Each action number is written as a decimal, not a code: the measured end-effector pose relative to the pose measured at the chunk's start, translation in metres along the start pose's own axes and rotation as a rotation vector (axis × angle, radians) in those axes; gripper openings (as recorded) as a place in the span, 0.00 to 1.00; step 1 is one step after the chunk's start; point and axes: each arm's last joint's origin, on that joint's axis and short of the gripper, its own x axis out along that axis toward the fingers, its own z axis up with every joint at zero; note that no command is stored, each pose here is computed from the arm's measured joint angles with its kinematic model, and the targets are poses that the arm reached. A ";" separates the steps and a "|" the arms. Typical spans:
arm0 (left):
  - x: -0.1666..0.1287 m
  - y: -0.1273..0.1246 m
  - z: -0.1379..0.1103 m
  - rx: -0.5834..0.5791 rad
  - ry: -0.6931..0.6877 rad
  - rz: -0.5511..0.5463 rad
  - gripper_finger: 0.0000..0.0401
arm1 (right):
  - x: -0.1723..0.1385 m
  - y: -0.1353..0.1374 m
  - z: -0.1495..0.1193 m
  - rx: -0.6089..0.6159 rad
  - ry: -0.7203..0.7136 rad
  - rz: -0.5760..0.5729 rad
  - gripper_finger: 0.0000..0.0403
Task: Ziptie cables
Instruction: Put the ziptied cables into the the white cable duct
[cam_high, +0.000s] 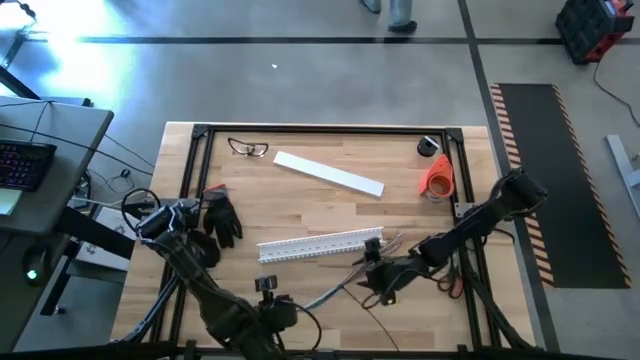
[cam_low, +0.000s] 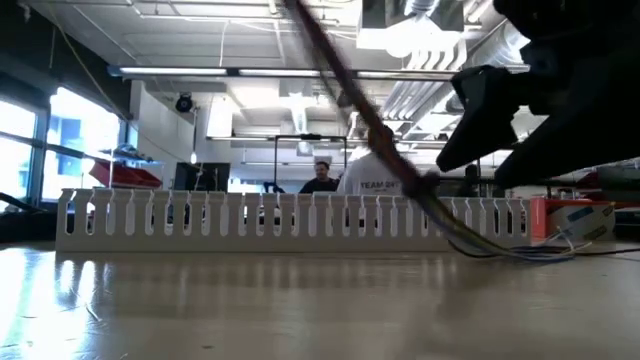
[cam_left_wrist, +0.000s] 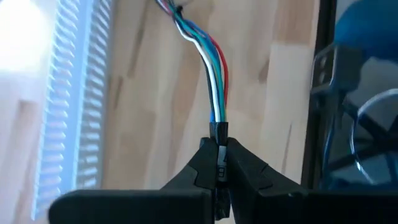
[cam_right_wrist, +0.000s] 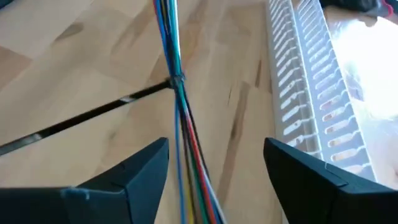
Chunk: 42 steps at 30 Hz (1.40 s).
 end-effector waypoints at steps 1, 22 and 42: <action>-0.003 0.000 0.001 0.000 -0.020 0.007 0.00 | 0.001 -0.002 -0.001 -0.003 -0.001 0.015 0.62; -0.034 -0.001 0.014 0.044 -0.162 0.044 0.00 | 0.044 0.014 -0.024 0.001 0.044 0.015 0.33; 0.007 0.029 -0.039 0.294 0.079 0.431 0.00 | -0.007 0.017 0.011 -0.586 0.266 -0.859 0.00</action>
